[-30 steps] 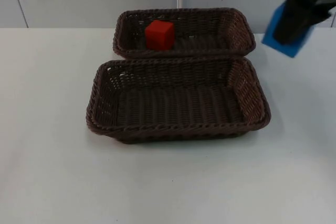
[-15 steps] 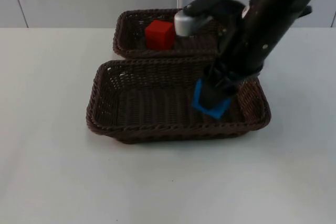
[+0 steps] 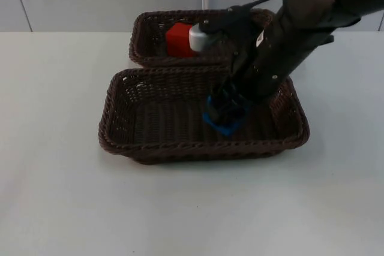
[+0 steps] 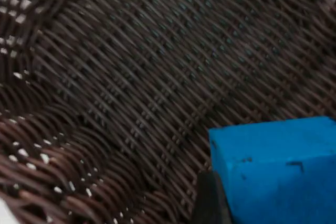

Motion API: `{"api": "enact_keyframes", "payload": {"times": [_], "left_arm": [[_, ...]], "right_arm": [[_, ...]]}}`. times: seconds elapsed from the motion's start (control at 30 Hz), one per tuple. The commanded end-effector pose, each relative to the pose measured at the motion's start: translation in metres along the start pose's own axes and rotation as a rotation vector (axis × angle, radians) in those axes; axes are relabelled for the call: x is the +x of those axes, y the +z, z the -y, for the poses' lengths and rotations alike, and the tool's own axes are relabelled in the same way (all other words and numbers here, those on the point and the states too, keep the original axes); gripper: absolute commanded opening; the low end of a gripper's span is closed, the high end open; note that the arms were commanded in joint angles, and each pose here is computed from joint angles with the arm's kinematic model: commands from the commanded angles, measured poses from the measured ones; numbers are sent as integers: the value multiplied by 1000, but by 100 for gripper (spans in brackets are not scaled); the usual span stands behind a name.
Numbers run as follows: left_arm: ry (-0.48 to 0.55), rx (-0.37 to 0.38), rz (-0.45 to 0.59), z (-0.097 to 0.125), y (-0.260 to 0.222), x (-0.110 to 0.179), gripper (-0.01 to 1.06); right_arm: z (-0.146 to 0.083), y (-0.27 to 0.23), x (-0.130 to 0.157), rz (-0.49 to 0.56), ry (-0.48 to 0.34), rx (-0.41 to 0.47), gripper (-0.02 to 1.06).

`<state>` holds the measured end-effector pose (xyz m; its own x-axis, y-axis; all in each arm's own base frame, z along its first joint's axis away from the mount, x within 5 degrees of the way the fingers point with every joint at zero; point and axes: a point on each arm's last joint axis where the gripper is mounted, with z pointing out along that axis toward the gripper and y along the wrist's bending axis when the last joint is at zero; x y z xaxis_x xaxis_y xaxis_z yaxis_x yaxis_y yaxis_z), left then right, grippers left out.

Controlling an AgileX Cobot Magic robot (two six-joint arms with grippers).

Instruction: Pick up one cube with the left hand and place it into the upper basket. Pick up one cube with the right hand and place it into the lower basket.

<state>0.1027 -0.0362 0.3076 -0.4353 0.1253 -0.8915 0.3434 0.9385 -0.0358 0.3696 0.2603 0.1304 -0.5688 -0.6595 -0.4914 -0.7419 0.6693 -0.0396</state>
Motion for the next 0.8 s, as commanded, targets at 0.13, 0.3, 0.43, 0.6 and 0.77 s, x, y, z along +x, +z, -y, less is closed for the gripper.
{"api": "enact_keyframes", "payload": {"times": [0.13, 0.3, 0.43, 0.6, 0.77], "left_arm": [[0, 3, 2, 0, 0, 1, 73], [0, 3, 2, 0, 0, 1, 73], [0, 3, 2, 0, 0, 1, 73], [0, 3, 2, 0, 0, 1, 73], [0, 3, 2, 0, 0, 1, 73]], "right_arm": [[-2, 16, 4, 1, 5, 2, 3], [-2, 16, 4, 5, 5, 3, 33], [-2, 16, 4, 5, 5, 3, 66], [-2, 10, 2, -1, 4, -2, 85], [-3, -20, -10, 28, 0, -4, 85]]}}
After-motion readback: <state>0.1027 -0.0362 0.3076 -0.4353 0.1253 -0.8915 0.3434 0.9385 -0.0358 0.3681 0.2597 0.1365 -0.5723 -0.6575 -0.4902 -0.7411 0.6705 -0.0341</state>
